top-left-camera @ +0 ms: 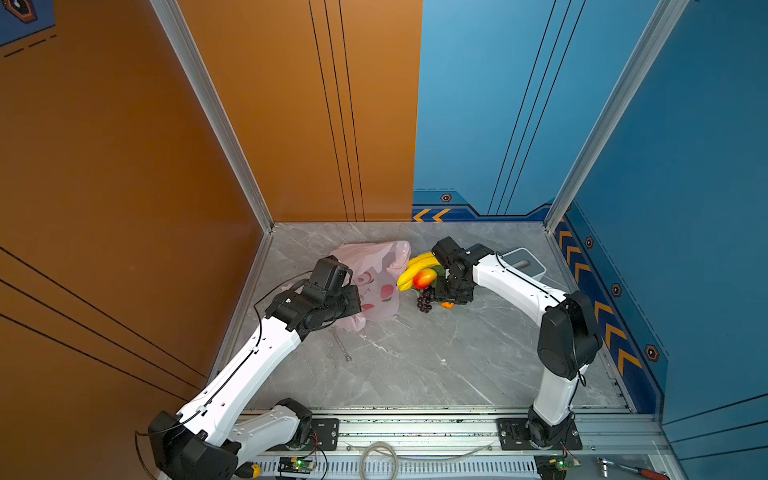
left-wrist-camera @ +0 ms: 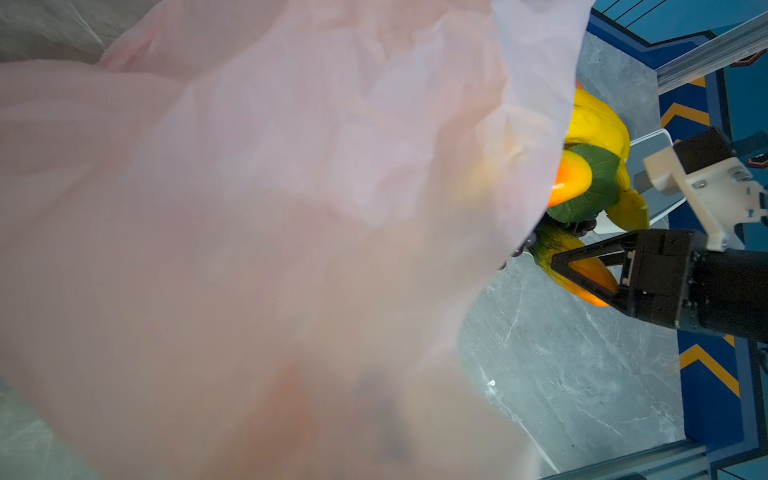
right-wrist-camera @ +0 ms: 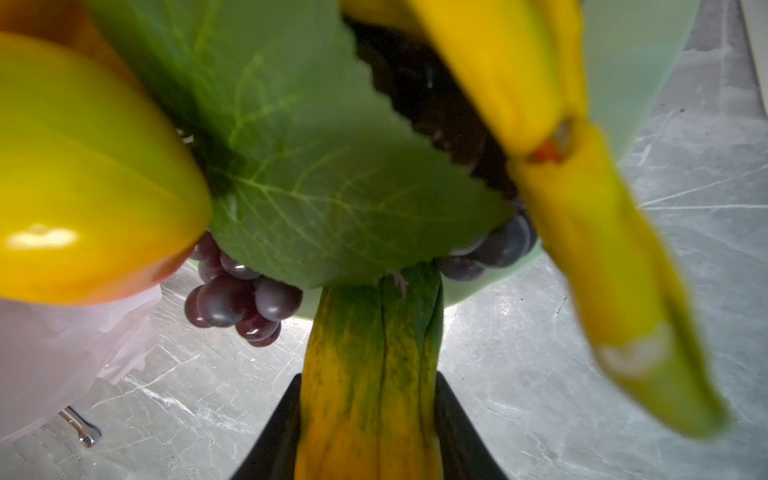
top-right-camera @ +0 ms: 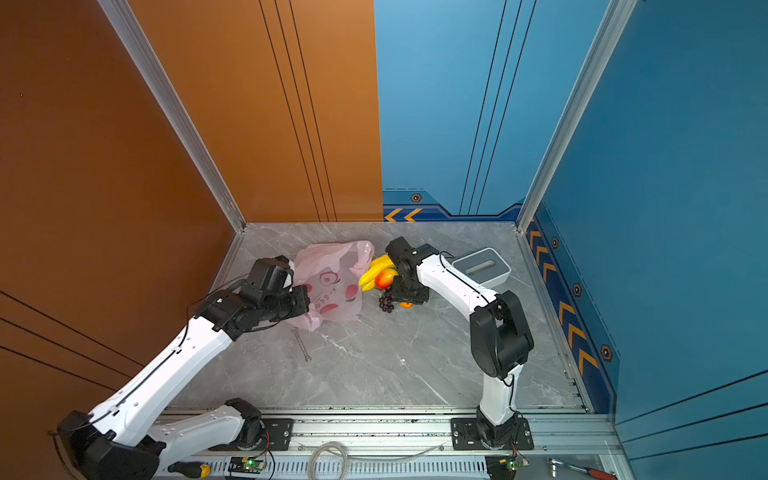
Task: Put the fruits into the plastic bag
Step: 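Grasp the green-yellow fruit on the plate with the right gripper and lift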
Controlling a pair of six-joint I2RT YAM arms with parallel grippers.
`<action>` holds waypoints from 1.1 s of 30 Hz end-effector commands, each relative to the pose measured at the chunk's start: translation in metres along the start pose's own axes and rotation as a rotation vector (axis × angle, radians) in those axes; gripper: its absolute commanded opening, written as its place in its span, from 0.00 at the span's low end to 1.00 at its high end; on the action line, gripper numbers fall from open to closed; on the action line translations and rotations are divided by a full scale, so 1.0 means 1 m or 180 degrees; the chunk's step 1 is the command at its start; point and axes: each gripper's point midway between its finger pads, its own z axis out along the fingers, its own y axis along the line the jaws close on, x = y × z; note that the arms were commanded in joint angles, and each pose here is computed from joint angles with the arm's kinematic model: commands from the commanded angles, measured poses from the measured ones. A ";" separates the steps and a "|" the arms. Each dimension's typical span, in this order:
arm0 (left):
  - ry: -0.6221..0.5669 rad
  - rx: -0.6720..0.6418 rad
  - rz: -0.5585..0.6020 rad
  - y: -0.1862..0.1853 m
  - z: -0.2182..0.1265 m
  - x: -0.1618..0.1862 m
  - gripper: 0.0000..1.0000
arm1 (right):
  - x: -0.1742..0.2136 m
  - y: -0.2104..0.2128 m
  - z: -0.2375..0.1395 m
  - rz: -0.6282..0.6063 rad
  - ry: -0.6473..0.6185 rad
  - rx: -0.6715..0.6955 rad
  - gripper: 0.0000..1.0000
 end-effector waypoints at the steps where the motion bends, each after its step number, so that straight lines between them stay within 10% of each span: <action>1: 0.0028 0.0033 0.0041 0.000 0.001 0.000 0.00 | 0.002 0.008 -0.034 0.0026 -0.0114 -0.0169 0.35; 33: -0.0020 0.0150 -0.0010 -0.005 -0.009 0.002 0.00 | 0.032 0.099 -0.137 -0.0691 -0.0677 -0.1604 0.36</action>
